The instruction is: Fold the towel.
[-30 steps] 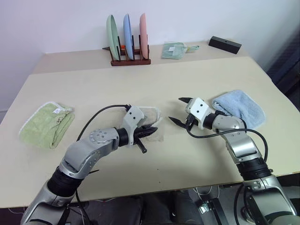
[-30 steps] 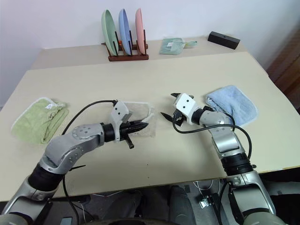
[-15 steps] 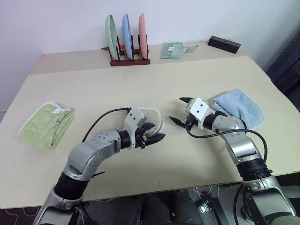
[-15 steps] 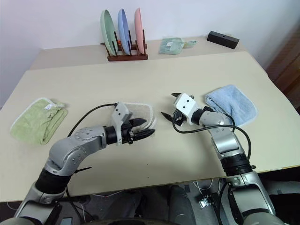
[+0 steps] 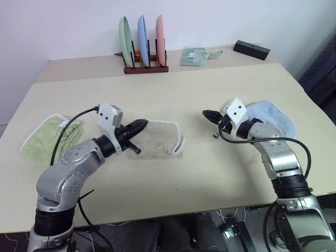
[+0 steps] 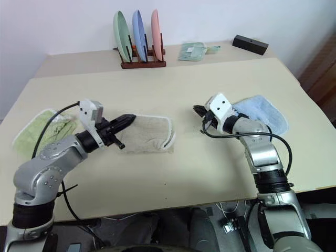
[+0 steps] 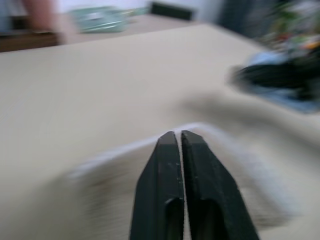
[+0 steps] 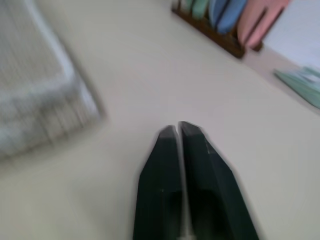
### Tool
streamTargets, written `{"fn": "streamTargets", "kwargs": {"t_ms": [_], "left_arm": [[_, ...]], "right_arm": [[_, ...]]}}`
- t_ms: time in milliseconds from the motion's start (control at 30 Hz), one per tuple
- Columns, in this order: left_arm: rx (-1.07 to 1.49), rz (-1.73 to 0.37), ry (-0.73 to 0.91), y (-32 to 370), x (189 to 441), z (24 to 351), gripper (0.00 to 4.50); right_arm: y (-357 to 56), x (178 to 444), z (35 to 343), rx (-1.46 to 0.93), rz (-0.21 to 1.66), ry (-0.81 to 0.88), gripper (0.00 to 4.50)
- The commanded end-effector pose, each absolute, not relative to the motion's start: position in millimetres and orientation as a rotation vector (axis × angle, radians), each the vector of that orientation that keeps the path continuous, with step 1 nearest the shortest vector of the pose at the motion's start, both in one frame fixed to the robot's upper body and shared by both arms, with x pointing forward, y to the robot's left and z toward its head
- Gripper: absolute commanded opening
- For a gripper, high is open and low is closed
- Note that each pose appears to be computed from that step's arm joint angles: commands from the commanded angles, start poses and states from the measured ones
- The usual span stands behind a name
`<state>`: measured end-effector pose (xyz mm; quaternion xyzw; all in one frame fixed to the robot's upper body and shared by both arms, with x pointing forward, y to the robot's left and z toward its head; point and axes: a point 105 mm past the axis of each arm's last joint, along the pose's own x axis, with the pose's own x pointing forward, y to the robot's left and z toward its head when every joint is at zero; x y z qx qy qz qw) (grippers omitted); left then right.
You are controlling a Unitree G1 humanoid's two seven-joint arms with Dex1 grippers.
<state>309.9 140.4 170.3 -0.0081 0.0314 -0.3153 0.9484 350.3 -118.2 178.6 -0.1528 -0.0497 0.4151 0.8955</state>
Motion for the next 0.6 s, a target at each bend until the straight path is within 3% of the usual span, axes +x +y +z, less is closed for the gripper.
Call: {"fn": "streamTargets", "kwargs": {"t_ms": [33,200,400,600], "left_arm": [[0.074,-0.631,0.085,139.8,312.4,154.5,0.00],[0.053,-0.572,0.190,143.9,318.7,114.0,0.00],[0.019,-0.563,0.219,141.9,320.2,94.0,0.00],[-0.024,-0.536,0.217,146.6,318.9,89.0,0.00]], "right_arm": [[-68.2,327.6,193.0,-0.252,1.012,-0.149,0.04],[-46.8,332.8,146.1,-0.349,1.006,0.002,0.04],[-50.8,330.3,98.3,-0.370,1.005,0.153,0.04],[-60.5,329.9,87.9,-0.361,0.973,0.185,0.04]]}}
